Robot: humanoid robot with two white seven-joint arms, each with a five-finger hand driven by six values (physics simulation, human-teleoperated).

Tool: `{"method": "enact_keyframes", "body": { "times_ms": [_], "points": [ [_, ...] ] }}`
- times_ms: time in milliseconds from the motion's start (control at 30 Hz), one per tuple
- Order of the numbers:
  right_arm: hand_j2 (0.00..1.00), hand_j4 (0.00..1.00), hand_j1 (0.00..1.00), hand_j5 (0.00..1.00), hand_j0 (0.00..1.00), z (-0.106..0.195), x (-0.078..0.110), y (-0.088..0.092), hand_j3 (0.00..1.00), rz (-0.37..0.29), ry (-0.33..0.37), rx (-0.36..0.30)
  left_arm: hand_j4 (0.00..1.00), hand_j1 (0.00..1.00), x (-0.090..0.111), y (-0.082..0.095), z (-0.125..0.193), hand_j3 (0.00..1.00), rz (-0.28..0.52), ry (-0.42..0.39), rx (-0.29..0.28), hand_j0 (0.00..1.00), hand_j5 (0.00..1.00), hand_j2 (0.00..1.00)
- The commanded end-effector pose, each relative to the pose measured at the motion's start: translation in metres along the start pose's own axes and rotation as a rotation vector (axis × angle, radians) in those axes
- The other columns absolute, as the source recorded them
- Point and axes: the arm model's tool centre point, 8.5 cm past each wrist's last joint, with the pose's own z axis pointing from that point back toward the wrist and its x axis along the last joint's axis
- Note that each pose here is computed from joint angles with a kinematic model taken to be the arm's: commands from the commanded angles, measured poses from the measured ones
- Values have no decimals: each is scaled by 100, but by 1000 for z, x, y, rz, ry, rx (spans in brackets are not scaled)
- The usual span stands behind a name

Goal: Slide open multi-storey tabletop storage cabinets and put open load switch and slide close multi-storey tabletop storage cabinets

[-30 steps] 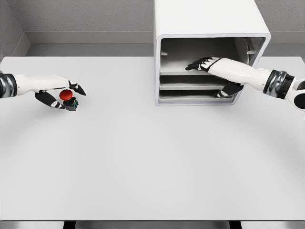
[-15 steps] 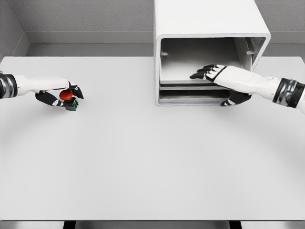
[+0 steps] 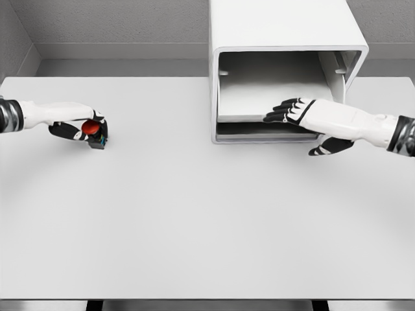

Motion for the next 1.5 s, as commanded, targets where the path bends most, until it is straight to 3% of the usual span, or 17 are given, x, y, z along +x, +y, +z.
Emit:
{"method": "enact_keyframes", "body": {
  "times_ms": [0,167,300,533,667,767,833,1000,1200,1467],
  "points": [
    [100,100,100,100,100,3,5,-3,100,5,-11,0,43,43,1,2,0,43,2,-3,8,43,43,43],
    [100,100,100,100,100,14,14,-3,100,5,-22,11,40,40,4,4,-3,40,-2,-12,9,40,40,40],
    [100,100,100,100,100,23,15,-11,100,13,-16,-16,39,39,9,11,-6,39,-12,-24,17,39,39,39],
    [100,100,100,100,100,29,18,9,100,-25,-11,19,39,39,23,27,-9,39,-45,-58,34,39,39,39],
    [100,100,100,100,100,37,22,4,100,-33,-17,18,39,39,29,32,-12,39,-57,-75,38,39,39,39],
    [100,100,100,100,100,47,21,-18,100,7,2,-50,39,39,32,39,-13,39,-67,-79,46,39,39,39],
    [100,100,100,100,100,55,21,-31,100,1,6,-80,39,39,33,42,-13,39,-73,-82,48,39,39,39],
    [100,100,100,100,100,36,25,-33,100,-3,-38,-91,39,39,51,54,-16,39,-106,-129,58,39,39,39],
    [100,100,100,100,100,1,26,-16,100,-33,-88,-61,39,39,78,65,-19,39,-153,-198,63,39,39,39],
    [100,100,100,100,100,-8,8,-5,100,-81,-52,-64,39,39,103,75,-20,39,-201,-258,66,39,39,39]
  ]
}}
